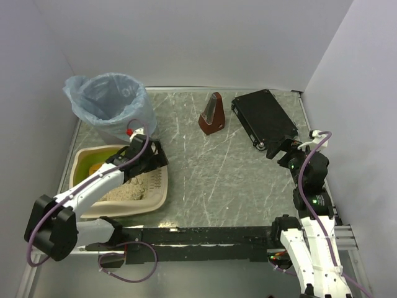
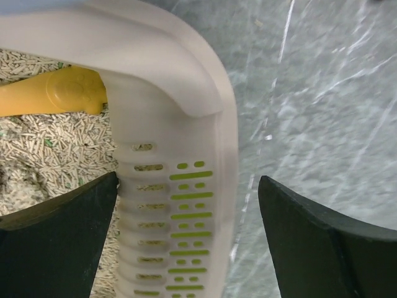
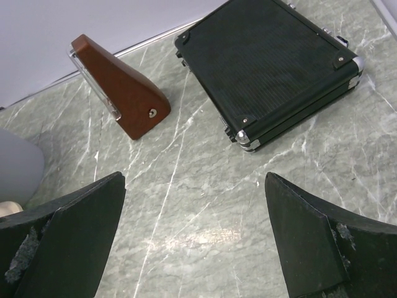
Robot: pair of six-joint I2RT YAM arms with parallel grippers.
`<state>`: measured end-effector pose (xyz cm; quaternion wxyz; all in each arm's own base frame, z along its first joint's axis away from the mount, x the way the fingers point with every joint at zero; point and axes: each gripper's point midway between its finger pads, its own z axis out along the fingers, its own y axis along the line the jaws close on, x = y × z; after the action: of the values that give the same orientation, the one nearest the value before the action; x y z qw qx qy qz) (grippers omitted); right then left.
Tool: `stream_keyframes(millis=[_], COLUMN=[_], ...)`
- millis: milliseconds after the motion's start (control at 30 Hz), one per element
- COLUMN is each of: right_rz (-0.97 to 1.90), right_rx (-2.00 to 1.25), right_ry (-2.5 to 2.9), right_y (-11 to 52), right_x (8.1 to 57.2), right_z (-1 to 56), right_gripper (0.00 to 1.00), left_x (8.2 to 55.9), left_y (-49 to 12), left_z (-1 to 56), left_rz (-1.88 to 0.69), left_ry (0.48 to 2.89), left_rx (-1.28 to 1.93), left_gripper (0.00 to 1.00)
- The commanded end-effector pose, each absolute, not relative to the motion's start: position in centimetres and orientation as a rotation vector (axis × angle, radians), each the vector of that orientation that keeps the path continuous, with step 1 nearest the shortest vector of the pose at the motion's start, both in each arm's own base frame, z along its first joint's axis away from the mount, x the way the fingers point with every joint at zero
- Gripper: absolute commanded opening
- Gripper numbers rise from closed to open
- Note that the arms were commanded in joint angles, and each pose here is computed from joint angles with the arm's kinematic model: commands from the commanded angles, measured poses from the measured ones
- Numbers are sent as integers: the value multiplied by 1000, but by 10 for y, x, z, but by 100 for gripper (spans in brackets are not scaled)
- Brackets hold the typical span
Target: Clean the litter box
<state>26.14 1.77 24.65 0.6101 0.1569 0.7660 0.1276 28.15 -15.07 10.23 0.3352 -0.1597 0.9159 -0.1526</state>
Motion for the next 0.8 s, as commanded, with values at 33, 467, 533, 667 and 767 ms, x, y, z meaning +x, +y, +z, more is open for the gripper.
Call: stream_keyframes(millis=[33,467,533,667,767], right_rz=[295,334,358,358,355], right_rx=[345,335,315,314,312], right_ry=[1739,1783,1788,1793,1799], right_y=[18,26,30,31,31], right_x=[262,266,266,267,267], right_z=[257,250,250,248,247], right_gripper=[100,100,100,100,100], left_x=[272,180,162,148,156], left_y=[-203,-354,-384,-421,-431], left_z=[99,88,97,82,89], left_rz=[-518,-712,-736,-668,-617], left_ry=[2414,2457,2410,2386,2361], left_rx=[-165,517,658,831,819], left_gripper=[99,90,89,92,98])
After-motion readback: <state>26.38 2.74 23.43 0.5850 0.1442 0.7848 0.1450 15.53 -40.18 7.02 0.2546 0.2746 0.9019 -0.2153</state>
